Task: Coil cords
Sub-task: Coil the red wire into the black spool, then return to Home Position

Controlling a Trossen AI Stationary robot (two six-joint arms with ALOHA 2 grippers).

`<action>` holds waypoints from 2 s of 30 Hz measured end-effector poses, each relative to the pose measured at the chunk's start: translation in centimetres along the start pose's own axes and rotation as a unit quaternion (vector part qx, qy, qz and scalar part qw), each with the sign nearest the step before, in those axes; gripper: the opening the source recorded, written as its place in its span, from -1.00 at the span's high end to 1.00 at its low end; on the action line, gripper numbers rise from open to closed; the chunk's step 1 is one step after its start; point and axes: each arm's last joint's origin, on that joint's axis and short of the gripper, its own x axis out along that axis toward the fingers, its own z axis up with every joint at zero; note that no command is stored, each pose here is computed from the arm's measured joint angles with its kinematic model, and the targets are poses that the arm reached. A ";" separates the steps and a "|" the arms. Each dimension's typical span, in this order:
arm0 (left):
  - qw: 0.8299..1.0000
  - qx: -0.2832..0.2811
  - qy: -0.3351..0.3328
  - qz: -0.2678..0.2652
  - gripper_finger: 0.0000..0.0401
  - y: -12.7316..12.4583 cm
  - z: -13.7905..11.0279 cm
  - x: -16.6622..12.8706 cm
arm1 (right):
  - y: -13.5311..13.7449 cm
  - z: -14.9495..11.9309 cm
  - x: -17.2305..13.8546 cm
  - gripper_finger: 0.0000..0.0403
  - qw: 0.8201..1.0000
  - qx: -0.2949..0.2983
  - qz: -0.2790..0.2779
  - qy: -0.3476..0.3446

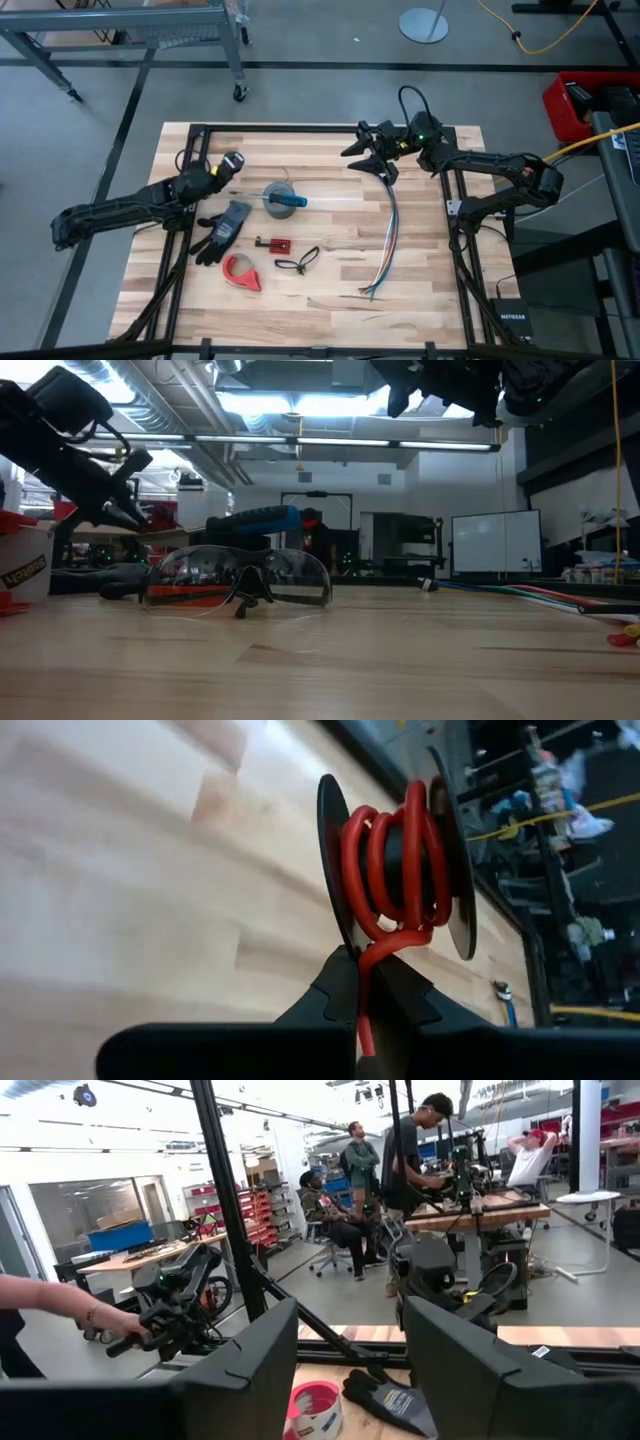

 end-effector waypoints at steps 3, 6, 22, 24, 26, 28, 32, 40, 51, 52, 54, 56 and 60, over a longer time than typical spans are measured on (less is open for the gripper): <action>0.999 -0.041 0.017 0.022 1.00 0.2 -0.3 0.4 | 0.0 -0.1 0.0 0.06 1.000 0.005 -0.001 0.004; 0.997 -0.056 0.030 0.053 1.00 0.5 -0.7 0.9 | 0.0 -0.2 0.0 0.06 1.000 0.008 0.013 0.012; 0.984 -0.050 0.051 0.163 1.00 1.7 -1.8 2.3 | 0.3 -0.3 0.0 0.06 0.998 0.008 0.063 0.029; 0.983 -0.064 0.052 0.167 1.00 1.8 -1.9 2.4 | 0.3 -0.3 0.0 0.06 0.998 0.008 0.063 0.029; 0.982 -0.071 0.051 0.169 0.98 1.8 -1.9 2.4 | 0.3 -0.3 0.0 0.06 0.998 0.008 0.063 0.029; 0.982 -0.069 0.053 0.169 0.94 1.8 -1.9 2.4 | 0.3 -0.3 0.0 0.06 0.998 0.008 0.063 0.029; 0.982 -0.069 0.056 0.169 0.84 1.8 -1.9 2.4 | 0.3 -0.3 0.0 0.06 0.998 0.008 0.063 0.029; 0.980 -0.071 0.079 0.171 0.56 1.8 -2.0 2.3 | 0.3 -0.3 0.0 0.06 0.997 0.008 0.065 0.029; 0.978 -0.075 0.123 0.150 0.44 1.6 -2.1 2.0 | 0.7 0.0 -0.2 0.06 0.996 0.003 0.081 0.030; 0.979 -0.076 0.123 0.145 0.46 1.5 -2.0 2.0 | 0.7 0.1 -0.2 0.06 0.996 0.001 0.081 0.029; 0.980 -0.080 0.122 0.134 0.48 1.4 -1.9 1.8 | 0.9 0.3 -0.3 0.06 0.996 -0.001 0.082 0.027; 0.981 -0.082 0.119 0.126 0.50 1.3 -1.9 1.7 | 1.0 0.5 -0.3 0.06 0.996 -0.003 0.083 0.026; 0.985 -0.082 0.105 0.113 0.56 1.2 -1.7 1.6 | 1.1 0.6 -0.4 0.06 0.996 -0.005 0.083 0.024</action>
